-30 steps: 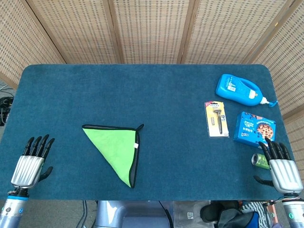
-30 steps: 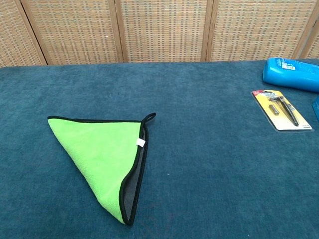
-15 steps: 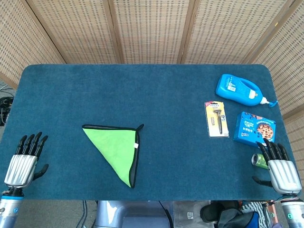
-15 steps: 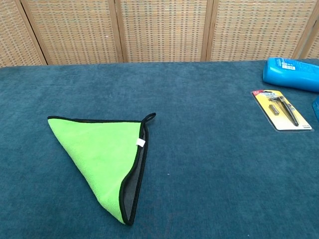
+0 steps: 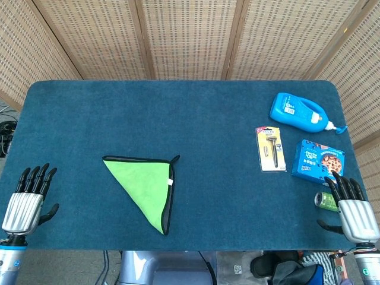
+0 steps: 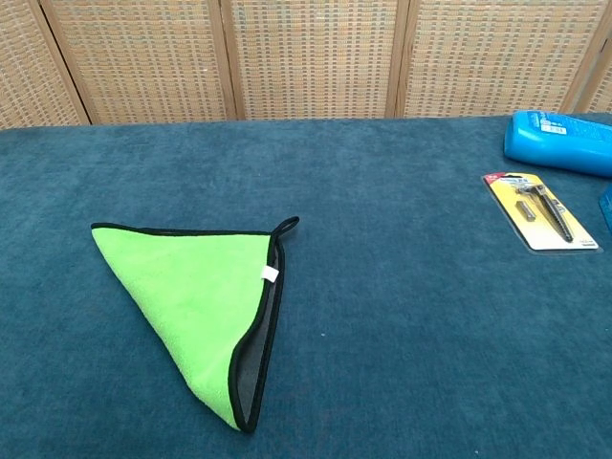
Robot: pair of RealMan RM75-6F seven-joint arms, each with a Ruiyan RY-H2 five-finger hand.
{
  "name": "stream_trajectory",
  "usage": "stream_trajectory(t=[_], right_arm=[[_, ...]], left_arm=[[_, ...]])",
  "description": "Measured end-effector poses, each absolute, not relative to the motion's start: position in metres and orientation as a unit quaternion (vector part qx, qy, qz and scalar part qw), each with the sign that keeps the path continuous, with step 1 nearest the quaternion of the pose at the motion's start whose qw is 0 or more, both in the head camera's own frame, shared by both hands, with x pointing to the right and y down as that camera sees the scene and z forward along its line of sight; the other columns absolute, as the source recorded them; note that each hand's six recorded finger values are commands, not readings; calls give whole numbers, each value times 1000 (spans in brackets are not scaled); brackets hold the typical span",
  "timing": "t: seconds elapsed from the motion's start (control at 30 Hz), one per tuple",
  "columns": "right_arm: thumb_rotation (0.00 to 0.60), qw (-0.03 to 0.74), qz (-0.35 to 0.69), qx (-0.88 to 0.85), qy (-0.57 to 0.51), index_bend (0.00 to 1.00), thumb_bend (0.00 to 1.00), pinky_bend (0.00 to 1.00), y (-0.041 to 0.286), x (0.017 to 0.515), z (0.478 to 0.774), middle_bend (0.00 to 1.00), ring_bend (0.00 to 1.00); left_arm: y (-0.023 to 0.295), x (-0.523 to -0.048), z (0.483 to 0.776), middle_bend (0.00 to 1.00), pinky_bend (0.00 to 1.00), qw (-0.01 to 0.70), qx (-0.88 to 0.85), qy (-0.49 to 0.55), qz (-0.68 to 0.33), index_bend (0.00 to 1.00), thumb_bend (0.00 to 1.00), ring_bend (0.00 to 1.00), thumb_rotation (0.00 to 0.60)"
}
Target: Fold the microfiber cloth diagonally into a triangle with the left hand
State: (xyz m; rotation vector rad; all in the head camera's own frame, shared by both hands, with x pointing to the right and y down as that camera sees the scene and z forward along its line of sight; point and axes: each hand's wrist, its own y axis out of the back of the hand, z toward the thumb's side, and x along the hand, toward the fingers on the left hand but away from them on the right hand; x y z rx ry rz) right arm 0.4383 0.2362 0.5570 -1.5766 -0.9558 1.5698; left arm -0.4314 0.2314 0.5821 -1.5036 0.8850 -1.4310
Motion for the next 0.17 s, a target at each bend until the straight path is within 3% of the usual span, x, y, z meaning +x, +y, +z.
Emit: stream_trajectory(t=[0.17], right_arm=[[600, 352, 608, -611, -366, 0, 0, 0, 237, 438, 559, 0, 0]], left_arm=[[230, -433, 584, 0, 0, 426, -601, 355, -576, 0, 272, 0, 600]])
